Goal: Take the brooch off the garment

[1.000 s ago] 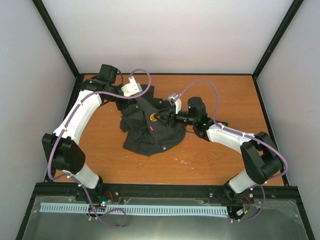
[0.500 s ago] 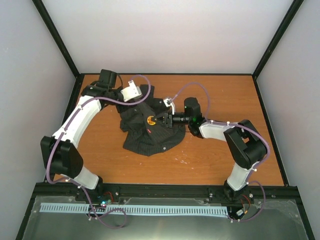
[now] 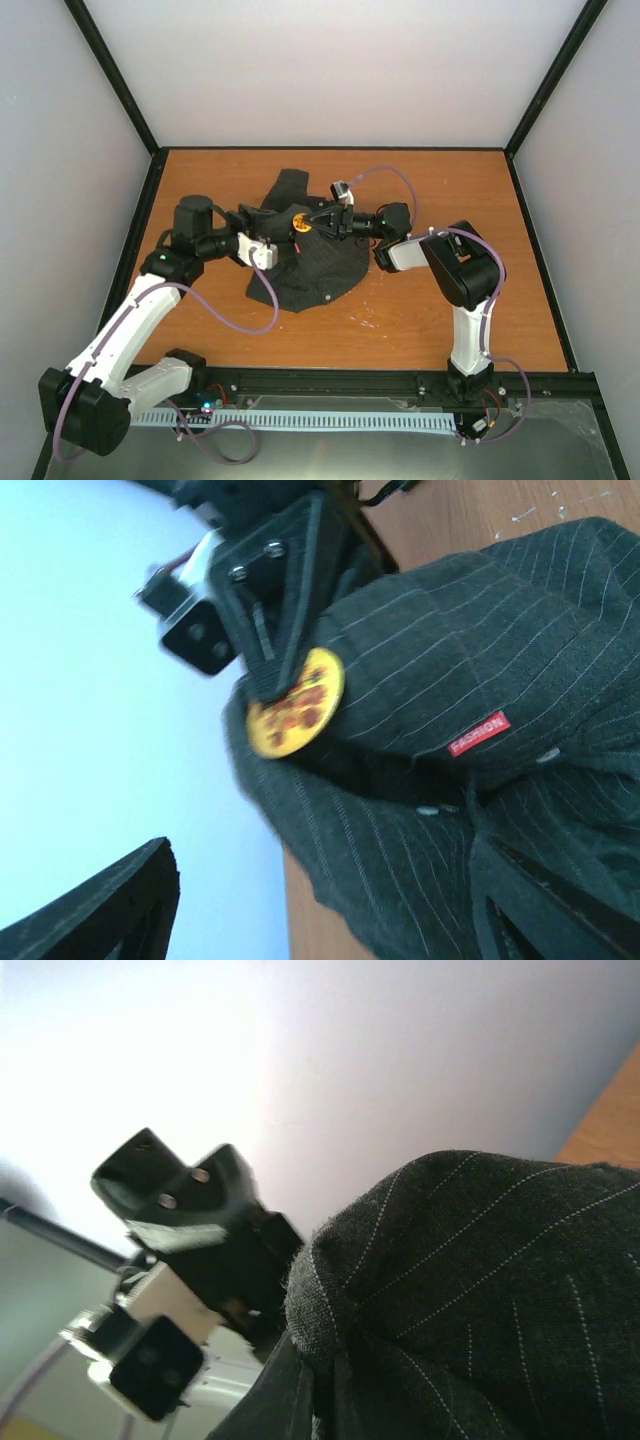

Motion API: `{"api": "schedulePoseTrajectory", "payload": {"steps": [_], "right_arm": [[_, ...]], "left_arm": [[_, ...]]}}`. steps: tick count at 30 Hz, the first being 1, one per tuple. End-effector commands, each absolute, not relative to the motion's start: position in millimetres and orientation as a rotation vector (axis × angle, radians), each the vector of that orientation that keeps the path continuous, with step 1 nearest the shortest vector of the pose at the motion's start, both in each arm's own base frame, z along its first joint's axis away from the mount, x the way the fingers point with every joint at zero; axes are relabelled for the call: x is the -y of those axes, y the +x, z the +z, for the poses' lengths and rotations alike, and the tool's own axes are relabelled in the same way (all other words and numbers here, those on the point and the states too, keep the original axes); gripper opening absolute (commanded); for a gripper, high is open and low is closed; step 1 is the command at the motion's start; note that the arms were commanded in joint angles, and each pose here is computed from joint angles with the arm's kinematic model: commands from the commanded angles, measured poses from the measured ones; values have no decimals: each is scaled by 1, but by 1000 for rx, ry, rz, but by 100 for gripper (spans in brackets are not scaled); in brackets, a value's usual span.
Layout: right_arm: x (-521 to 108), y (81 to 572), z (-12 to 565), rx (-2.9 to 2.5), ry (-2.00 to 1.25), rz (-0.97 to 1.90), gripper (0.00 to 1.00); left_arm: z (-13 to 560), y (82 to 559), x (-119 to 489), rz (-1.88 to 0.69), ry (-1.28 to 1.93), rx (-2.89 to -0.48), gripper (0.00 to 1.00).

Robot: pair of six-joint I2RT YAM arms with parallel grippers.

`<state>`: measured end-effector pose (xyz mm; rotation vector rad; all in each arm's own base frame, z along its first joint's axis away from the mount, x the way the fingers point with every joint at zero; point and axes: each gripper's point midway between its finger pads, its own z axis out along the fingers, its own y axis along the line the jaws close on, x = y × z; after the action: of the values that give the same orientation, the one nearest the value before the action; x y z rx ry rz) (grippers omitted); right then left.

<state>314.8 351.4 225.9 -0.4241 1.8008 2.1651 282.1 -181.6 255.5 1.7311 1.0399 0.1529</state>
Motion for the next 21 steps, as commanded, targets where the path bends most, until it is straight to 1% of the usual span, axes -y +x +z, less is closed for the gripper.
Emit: {"api": "schedulePoseTrajectory", "payload": {"steps": [1, 5, 10, 16, 21], "right_arm": [[-352, 288, 272, -1666, -575, 2271, 3], [-355, 286, 273, -1695, -555, 2303, 3], [-362, 287, 273, -1739, -549, 2288, 3], [-368, 291, 274, -1752, -524, 2282, 3], [-372, 294, 274, -1757, -510, 2272, 3]], "left_arm": [[277, 280, 205, 323, 1738, -636, 77], [282, 285, 210, 422, 1689, -511, 66], [290, 290, 214, 564, 1614, -347, 46], [286, 295, 215, 583, 1635, -338, 40], [282, 284, 217, 565, 1642, -291, 31]]}}
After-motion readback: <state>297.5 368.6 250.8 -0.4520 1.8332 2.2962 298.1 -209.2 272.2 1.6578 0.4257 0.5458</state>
